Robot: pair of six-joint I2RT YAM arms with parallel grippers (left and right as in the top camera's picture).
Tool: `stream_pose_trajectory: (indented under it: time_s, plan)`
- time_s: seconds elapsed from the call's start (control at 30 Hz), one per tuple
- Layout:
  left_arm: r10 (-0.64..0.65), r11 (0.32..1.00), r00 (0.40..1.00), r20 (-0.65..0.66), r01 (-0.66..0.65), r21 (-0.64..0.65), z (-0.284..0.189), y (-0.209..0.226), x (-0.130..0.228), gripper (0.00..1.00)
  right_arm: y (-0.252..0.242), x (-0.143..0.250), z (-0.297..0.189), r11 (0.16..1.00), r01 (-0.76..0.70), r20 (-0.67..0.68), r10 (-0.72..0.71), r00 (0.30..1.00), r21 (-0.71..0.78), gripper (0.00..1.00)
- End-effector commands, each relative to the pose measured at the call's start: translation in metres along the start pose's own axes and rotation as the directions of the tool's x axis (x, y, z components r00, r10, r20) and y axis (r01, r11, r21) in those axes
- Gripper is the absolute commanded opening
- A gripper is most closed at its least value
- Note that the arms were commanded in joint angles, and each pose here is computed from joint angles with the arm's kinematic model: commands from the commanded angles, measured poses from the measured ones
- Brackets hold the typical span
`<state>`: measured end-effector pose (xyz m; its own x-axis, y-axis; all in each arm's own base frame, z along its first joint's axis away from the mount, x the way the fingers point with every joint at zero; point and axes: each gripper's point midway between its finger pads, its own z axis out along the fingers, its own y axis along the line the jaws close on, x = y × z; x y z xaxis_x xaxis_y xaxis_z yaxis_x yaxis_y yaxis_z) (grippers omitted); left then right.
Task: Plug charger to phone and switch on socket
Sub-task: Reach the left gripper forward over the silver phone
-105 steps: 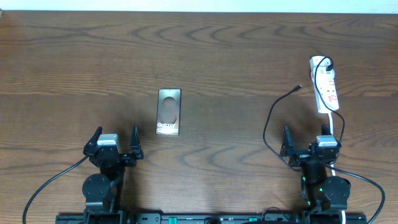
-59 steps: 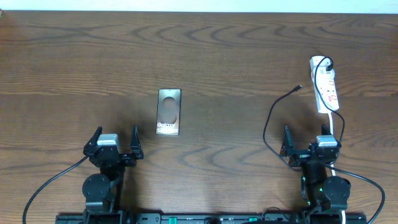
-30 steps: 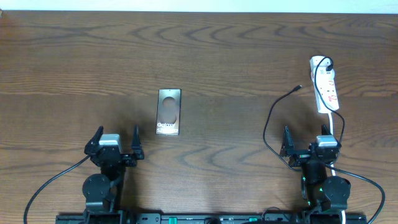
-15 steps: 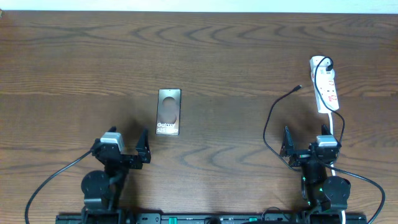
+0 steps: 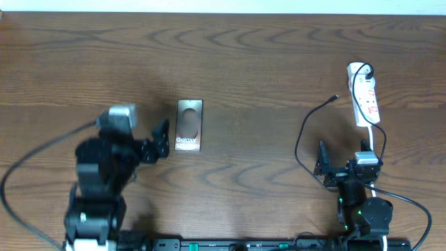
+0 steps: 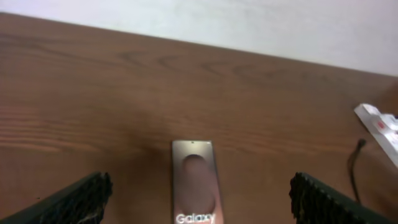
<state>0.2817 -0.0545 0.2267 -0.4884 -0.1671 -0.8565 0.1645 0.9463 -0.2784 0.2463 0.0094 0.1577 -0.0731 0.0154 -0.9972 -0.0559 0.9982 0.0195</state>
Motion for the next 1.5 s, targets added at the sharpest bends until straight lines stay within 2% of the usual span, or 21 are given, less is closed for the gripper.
stream_pose_trajectory:
  time_s: [0.0, 0.1, 0.17, 0.3, 0.5, 0.73, 0.87, 1.0, 1.13, 1.33, 1.47]
  plan:
    - [0.007, 1.0, 0.997, -0.077, -0.008, -0.013, 0.013, -0.012, -0.022, 0.93, 0.0, 0.001, 0.0, 1.0, -0.01, 0.0, 0.01, 1.0, 0.0, 0.99]
    - [-0.03, 0.988, 0.982, -0.185, 0.001, -0.152, 0.027, -0.003, -0.024, 0.93, 0.0, 0.001, 0.0, 1.0, -0.01, 0.0, 0.01, 1.0, 0.0, 0.99]
    - [-0.022, 0.968, 0.964, -0.265, -0.046, -0.247, 0.037, 0.001, -0.025, 0.93, 0.0, 0.001, 0.0, 1.0, -0.01, 0.0, 0.01, 1.0, 0.0, 0.99]
    - [0.016, 0.946, 0.936, -0.351, -0.128, -0.298, 0.065, -0.002, -0.022, 0.93, 0.0, 0.001, 0.0, 1.0, -0.01, 0.0, 0.01, 1.0, 0.0, 0.99]
    - [0.003, 0.945, 0.884, -0.467, -0.154, -0.287, 0.107, 0.002, 0.014, 0.93, 0.0, 0.001, 0.0, 1.0, -0.01, 0.0, 0.01, 1.0, 0.0, 0.99]
    - [-0.022, 0.942, 0.811, -0.585, -0.18, -0.285, 0.133, 0.011, 0.057, 0.93, 0.0, 0.001, 0.0, 1.0, -0.01, 0.0, 0.01, 1.0, 0.0, 0.99]
    - [-0.029, 0.941, 0.789, -0.613, -0.186, -0.284, 0.144, 0.015, 0.071, 0.93, 0.0, 0.001, 0.0, 1.0, -0.01, 0.0, 0.01, 1.0, 0.0, 0.99]
    - [-0.002, 0.961, 0.746, -0.666, -0.183, -0.207, 0.155, 0.008, 0.091, 0.94, 0.0, 0.001, 0.0, 1.0, -0.01, 0.0, 0.01, 1.0, 0.0, 0.99]
    - [-0.015, 0.958, 0.711, -0.703, -0.192, -0.214, 0.166, 0.014, 0.112, 0.93, 0.0, 0.001, 0.0, 1.0, -0.01, 0.0, 0.01, 1.0, 0.0, 0.99]
    - [-0.021, 0.957, 0.688, -0.725, -0.195, -0.214, 0.176, 0.018, 0.128, 0.93, 0.0, 0.001, 0.0, 1.0, -0.01, 0.0, 0.01, 1.0, 0.0, 0.99]
    - [0.019, 0.981, 0.653, -0.757, -0.159, -0.113, 0.179, 0.004, 0.139, 0.94, 0.0, 0.001, 0.0, 1.0, -0.01, 0.0, 0.01, 1.0, 0.0, 0.99]
